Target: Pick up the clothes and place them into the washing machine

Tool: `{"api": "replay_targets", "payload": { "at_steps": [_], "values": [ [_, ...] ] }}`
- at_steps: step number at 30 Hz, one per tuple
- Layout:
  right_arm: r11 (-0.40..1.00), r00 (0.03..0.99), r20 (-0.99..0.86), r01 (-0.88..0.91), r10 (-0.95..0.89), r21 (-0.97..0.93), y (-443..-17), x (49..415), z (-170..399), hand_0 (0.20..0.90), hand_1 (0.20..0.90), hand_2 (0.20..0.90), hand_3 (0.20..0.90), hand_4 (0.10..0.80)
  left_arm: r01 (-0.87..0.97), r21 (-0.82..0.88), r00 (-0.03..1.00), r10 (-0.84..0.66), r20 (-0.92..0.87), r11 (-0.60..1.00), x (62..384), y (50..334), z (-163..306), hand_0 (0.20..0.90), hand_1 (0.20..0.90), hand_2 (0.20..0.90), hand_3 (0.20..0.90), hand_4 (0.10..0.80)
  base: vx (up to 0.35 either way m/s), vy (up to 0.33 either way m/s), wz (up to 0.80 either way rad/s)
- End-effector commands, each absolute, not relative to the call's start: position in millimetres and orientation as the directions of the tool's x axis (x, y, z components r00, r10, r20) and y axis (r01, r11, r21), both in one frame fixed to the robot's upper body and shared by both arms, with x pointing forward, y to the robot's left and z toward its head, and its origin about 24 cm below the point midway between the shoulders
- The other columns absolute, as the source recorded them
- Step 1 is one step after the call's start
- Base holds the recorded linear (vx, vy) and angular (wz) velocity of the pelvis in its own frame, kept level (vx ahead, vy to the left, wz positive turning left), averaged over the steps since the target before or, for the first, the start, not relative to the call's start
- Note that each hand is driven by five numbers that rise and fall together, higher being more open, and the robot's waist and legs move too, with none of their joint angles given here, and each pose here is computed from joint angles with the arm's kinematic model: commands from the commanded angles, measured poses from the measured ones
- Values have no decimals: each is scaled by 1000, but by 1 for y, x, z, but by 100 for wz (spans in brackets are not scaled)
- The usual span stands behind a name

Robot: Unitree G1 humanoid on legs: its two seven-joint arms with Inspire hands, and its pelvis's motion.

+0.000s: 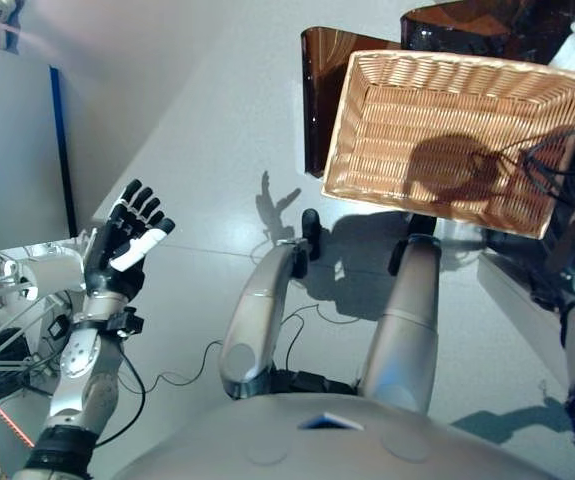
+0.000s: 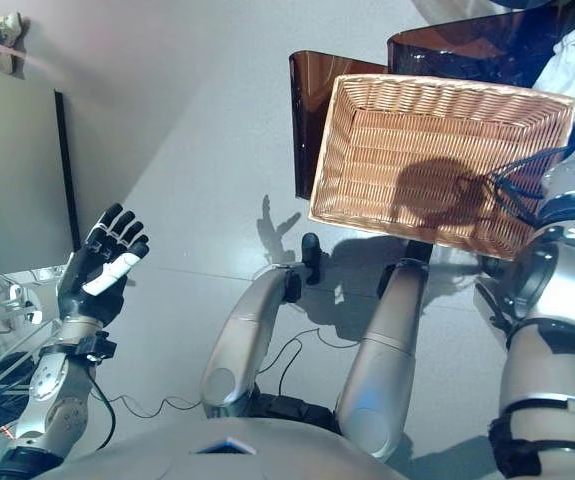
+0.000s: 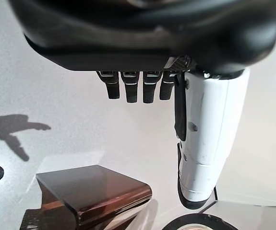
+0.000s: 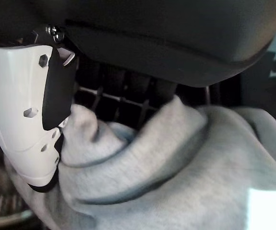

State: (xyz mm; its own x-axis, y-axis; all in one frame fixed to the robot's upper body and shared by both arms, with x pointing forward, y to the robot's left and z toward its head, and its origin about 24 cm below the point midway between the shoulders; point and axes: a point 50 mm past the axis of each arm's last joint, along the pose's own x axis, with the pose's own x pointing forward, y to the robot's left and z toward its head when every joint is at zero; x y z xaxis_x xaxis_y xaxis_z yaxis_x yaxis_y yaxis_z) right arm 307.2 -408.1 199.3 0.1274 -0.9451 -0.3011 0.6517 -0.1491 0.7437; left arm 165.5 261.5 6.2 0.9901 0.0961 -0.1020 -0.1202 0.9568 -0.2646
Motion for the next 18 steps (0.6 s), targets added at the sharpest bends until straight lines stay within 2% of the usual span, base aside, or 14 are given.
{"api": "replay_targets", "payload": {
  "at_steps": [1,7,11,16,18],
  "values": [
    [-76,-77,-39,566,-996,821,-438,266,254,200,200,200,200,300,-204,-228,979,197,-55,952,155,289,17,900,900,900,900,800,0,0,0],
    [-128,-230,13,589,-973,798,-461,230,268,200,200,200,200,300,-231,-234,973,221,-66,944,148,295,15,900,900,900,900,800,6,1,1],
    [-112,-290,88,607,-953,787,-467,216,284,200,200,200,200,300,-241,-239,970,231,-70,941,144,298,14,900,900,900,900,800,0,0,0],
    [-95,-293,144,669,-945,737,-463,220,276,200,200,200,200,300,-251,-237,968,240,-77,938,141,297,11,900,900,900,900,800,-3,2,-2],
    [-84,-258,119,659,-959,747,-461,226,270,900,900,900,900,800,-239,-232,971,230,-67,943,145,296,12,900,900,900,900,800,-15,-8,-4]
  ]
}}
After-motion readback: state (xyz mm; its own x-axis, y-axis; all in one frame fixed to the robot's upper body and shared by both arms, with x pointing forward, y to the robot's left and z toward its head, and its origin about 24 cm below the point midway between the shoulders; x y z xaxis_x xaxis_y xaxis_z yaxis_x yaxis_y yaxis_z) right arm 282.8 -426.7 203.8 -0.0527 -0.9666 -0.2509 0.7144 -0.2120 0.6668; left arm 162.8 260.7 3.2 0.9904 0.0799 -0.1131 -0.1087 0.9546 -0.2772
